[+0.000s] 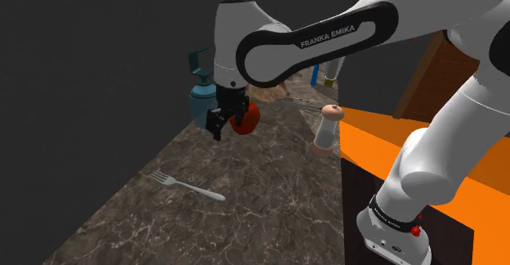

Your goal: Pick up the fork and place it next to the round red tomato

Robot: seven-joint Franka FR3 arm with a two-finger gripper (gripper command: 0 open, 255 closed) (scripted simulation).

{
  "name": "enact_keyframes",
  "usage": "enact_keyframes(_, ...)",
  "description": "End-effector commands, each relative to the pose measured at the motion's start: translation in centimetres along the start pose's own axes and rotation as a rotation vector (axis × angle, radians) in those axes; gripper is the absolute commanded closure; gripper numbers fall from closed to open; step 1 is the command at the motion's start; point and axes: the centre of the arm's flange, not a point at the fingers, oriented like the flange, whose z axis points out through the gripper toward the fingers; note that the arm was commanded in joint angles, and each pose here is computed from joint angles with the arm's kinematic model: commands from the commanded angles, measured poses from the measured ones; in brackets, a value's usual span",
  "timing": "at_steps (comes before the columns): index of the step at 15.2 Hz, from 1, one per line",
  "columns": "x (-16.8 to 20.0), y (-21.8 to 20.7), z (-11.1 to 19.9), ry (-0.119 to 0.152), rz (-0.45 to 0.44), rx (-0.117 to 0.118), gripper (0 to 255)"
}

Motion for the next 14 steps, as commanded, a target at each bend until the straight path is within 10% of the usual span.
enact_keyframes(1,1.0,-2.2,1.2,-0.001,-0.010,-0.002,0)
enact_keyframes(14,6.9,-16.5,9.2,-0.011,-0.085,-0.022,0)
